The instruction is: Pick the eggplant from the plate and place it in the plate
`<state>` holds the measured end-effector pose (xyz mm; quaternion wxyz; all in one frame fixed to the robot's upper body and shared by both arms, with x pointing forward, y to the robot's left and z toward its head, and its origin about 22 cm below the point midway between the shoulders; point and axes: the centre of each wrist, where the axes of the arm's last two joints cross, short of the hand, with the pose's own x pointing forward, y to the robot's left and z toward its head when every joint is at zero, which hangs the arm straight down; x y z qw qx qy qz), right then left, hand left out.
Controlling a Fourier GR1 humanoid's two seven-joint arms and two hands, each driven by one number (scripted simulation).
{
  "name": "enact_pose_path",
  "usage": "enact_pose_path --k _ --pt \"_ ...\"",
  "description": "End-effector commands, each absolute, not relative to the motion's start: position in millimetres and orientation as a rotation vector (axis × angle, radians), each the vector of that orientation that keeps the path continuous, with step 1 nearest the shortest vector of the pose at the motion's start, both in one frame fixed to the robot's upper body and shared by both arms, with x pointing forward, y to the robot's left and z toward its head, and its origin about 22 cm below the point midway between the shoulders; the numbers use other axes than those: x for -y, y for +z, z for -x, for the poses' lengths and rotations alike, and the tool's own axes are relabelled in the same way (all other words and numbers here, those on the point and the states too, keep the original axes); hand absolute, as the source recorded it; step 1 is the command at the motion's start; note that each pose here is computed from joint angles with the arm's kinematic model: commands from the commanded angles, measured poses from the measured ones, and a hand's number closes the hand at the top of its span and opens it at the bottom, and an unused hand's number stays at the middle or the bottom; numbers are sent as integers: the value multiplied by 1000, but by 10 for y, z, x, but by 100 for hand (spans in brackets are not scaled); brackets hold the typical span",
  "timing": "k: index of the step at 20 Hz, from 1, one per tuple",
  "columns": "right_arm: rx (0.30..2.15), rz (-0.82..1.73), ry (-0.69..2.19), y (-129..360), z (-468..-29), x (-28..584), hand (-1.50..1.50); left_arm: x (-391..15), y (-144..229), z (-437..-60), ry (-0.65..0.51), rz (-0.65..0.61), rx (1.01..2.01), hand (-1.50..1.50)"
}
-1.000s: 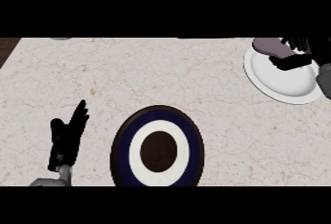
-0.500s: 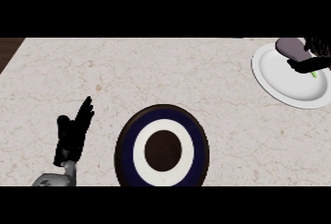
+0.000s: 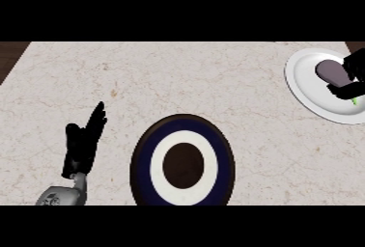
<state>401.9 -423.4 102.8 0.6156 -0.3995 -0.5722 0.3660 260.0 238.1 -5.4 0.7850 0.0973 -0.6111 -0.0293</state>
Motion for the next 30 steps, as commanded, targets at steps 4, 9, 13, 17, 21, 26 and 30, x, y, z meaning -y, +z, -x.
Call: enact_pose_path --k 4,9,13,17,21,26,30 --pt "1105 769 940 927 -3932 4350 -150 -2263 -75 -2568 -93 -203 1334 0" --pt "1301 647 955 1042 -3918 4434 -150 -2500 -11 -2604 -80 -208 1320 0" --pt "1572 479 716 1134 -3929 4469 -150 -2351 -121 -2538 -45 -208 1297 0" --pt "1702 327 418 1120 -3791 4670 -150 -2402 -47 -2544 -71 -217 1318 0" --pt "1707 230 331 1094 -3616 4882 -150 -2321 -58 -2615 -68 -202 1319 0" --pt "1696 164 314 1040 -3446 5051 -150 -2218 -80 -2494 -71 -189 1320 0" --pt "1713 130 344 930 -3527 4906 -150 -2354 -51 -2607 -72 -206 1324 0"
